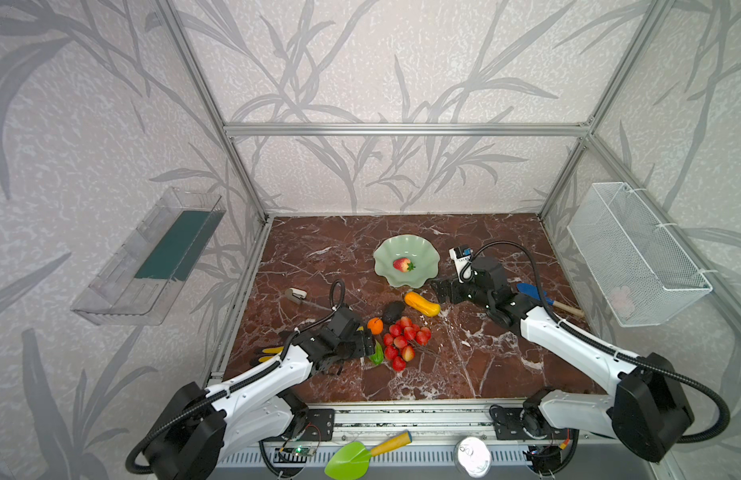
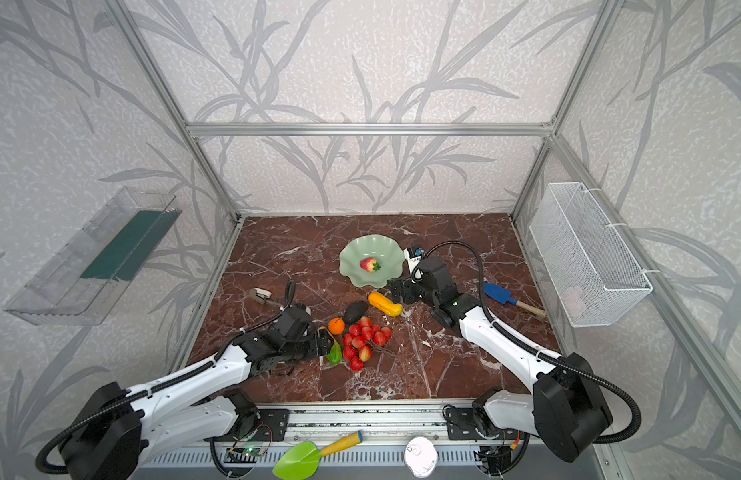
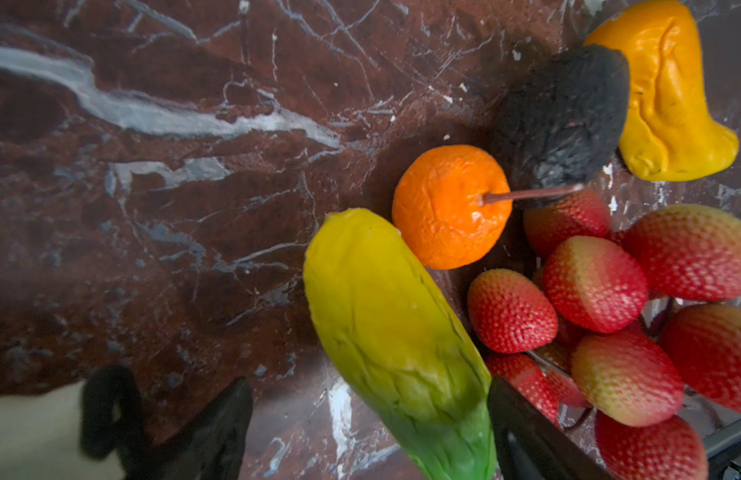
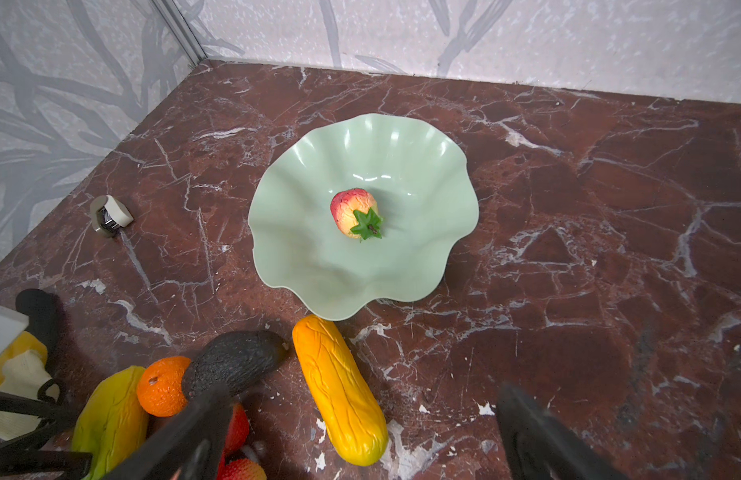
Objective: Place and organize the fake fruits in the fruit bowl
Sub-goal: 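Grasp the green-yellow papaya with the left gripper and lift it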
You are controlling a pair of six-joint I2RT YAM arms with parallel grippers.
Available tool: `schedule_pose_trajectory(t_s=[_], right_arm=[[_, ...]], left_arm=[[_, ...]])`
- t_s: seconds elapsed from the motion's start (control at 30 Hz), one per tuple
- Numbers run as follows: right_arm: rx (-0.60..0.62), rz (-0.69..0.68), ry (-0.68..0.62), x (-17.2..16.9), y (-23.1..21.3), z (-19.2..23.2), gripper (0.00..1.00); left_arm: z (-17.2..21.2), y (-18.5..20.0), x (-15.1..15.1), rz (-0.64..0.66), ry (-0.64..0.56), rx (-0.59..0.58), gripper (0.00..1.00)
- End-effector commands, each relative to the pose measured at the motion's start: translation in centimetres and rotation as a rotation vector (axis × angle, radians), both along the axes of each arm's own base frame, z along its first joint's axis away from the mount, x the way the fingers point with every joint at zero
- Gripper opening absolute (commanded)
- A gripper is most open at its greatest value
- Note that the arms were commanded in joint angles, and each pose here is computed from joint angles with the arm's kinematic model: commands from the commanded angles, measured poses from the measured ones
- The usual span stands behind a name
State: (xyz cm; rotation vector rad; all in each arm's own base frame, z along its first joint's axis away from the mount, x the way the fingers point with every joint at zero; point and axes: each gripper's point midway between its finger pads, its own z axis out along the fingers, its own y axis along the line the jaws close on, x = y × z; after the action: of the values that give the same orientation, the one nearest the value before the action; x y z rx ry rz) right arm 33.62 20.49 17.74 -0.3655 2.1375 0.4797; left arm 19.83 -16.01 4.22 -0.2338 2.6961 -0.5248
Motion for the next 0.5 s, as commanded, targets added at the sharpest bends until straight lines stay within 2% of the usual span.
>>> schedule_pose_trajectory(t_s=[0.0, 0.13, 0.4, 0.47], right_arm=[[-0.001, -0.017, -0.003, -0.22, -0.55, 0.08, 0.99], [-0.004, -0.024, -0.001, -0.25, -0.7, -0.11, 0.99], [-0.012, -0.038, 0.006, -0.35, -1.06, -0.58, 0.99], [-0.012, -0.041, 0.006, -0.36, -1.13, -0.66, 0.99]], left_arm=[[0.84, -0.8, 1.0, 0.013, -0.024, -0.02, 0.89], [0.64, -1.14, 1.27, 0.015, -0.028, -0.033, 0.85], [0.48, -1.21, 1.4, 0.016, -0.054, -0.05, 0.54], [0.87, -0.74, 1.34, 0.021, -0.075, -0.045, 0.5]])
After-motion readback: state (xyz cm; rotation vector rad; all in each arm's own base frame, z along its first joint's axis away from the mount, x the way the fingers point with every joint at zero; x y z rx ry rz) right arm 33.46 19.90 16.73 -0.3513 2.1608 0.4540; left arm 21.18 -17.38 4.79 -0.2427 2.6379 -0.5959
